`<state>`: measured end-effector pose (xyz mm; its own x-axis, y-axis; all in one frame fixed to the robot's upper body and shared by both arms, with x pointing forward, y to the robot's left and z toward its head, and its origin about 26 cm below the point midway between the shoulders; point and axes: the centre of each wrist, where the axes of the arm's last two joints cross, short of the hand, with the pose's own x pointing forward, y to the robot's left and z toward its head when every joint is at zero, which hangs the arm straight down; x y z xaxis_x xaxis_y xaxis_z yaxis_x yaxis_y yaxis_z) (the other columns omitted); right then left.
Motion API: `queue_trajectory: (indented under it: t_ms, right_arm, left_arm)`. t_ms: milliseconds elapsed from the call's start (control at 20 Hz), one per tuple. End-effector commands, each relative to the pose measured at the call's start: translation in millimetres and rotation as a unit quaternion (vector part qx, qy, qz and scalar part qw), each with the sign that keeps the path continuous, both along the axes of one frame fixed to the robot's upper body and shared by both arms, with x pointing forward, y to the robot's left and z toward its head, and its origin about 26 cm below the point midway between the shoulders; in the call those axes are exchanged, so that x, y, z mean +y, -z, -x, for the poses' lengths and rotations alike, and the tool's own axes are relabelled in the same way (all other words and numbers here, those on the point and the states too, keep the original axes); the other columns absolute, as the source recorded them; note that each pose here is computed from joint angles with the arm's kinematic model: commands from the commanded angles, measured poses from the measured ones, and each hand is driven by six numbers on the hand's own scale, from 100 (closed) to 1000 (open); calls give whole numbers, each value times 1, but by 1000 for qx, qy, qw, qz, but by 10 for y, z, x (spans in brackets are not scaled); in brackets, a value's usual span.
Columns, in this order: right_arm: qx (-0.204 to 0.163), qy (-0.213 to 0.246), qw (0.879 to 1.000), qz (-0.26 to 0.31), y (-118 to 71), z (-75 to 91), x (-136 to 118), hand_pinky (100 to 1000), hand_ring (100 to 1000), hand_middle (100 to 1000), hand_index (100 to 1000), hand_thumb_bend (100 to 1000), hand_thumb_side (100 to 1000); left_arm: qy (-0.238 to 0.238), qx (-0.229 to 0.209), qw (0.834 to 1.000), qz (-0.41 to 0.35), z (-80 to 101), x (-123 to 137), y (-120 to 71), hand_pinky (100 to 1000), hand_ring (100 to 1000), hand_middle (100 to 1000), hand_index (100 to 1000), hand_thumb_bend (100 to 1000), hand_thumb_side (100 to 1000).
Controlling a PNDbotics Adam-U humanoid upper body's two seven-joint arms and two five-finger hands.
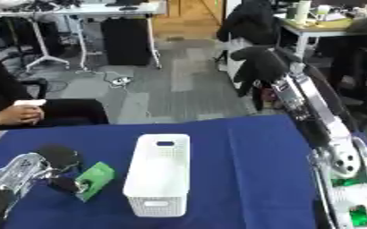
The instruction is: Pick up objects on the table and place them in the box.
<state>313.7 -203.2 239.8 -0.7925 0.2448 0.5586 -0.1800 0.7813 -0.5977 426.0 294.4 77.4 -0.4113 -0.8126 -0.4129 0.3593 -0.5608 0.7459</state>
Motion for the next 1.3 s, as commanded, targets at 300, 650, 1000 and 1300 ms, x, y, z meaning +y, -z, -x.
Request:
queue_trajectory:
  t_ms: [300,650,1000,1300]
  right_arm:
    - [-13,-8,1000,-3,-78,25,24,216,443,507,759,320,1000]
    - [-13,-10,1000,-2,-81,25,30,216,443,507,759,319,1000]
    - [-12,-10,1000,-2,-79,26,32,215,442,508,759,315,1000]
    - [-11,-9,1000,-2,-75,26,30,214,442,508,759,315,1000]
  left_arm:
    - [-1,-16,1000,-15,-43,25,-52,362,620,747,809,100,1000]
    - [-5,-14,1000,-23,-57,36,2,366,621,747,811,100,1000]
    - [-6,-13,999,-32,-76,49,-24,385,632,765,844,100,1000]
    - [-17,-31,999,-33,-99,95,-133,378,627,763,873,100,1000]
